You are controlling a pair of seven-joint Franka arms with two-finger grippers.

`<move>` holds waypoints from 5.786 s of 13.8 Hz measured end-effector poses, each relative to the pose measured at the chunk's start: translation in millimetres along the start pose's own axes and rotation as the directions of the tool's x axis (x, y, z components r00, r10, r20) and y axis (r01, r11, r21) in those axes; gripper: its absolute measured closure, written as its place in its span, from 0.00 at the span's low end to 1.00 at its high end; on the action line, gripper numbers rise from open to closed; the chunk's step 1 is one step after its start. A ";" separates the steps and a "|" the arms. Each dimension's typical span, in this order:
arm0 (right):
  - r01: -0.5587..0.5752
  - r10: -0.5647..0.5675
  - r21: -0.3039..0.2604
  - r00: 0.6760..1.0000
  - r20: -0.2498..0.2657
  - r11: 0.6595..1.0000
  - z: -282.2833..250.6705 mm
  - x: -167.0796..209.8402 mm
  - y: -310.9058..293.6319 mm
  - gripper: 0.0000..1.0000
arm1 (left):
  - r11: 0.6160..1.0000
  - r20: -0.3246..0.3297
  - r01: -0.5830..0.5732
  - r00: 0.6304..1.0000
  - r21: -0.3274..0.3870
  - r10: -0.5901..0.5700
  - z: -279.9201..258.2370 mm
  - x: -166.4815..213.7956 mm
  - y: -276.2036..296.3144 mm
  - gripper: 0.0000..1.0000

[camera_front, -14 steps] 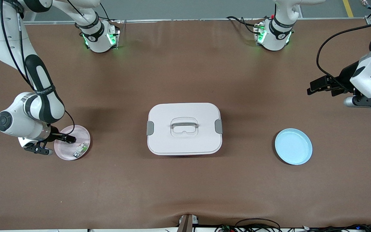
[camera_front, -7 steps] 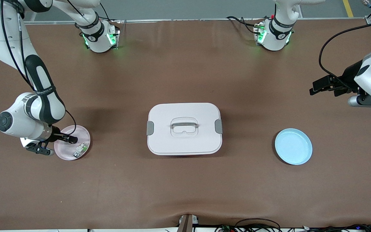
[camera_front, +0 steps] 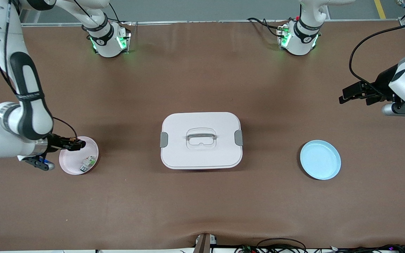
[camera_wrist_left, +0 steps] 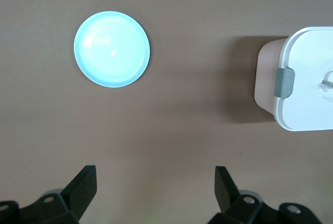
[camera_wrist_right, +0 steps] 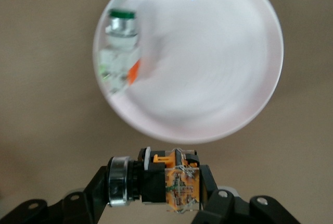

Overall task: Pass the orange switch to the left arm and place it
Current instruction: 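Lift the switch over the box with the right gripper while the left gripper approaches, then grasp the switch with the left gripper from the right gripper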

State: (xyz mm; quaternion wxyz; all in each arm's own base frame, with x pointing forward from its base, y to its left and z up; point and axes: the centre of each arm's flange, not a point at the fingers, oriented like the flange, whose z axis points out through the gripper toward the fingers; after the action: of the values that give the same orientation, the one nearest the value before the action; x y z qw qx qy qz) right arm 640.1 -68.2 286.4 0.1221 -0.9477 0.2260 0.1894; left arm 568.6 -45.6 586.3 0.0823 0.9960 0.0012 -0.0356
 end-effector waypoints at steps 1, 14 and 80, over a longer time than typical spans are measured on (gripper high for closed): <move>-0.077 0.074 0.054 0.996 0.047 0.996 -22.9 -11.9 -16.0 0.28 | 1.000 0.000 0.000 1.000 0.000 0.000 -0.1 0.0 0.0 0.00; -0.718 0.588 0.128 0.647 0.485 0.684 -105.3 -122.1 -207.6 0.28 | 0.999 0.016 -0.009 1.000 -0.043 0.010 4.9 1.1 10.2 0.00; -0.895 0.739 0.192 0.442 0.509 0.404 -44.0 -390.0 -506.4 0.00 | 0.787 0.203 0.277 0.960 -0.551 -0.195 97.7 -25.6 233.7 0.67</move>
State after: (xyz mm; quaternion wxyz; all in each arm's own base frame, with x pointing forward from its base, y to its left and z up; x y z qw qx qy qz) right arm 571.7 506.5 561.3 0.2569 -0.6035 0.6784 0.3310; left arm 538.1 -292.1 530.2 0.3730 0.9118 0.1309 -0.1109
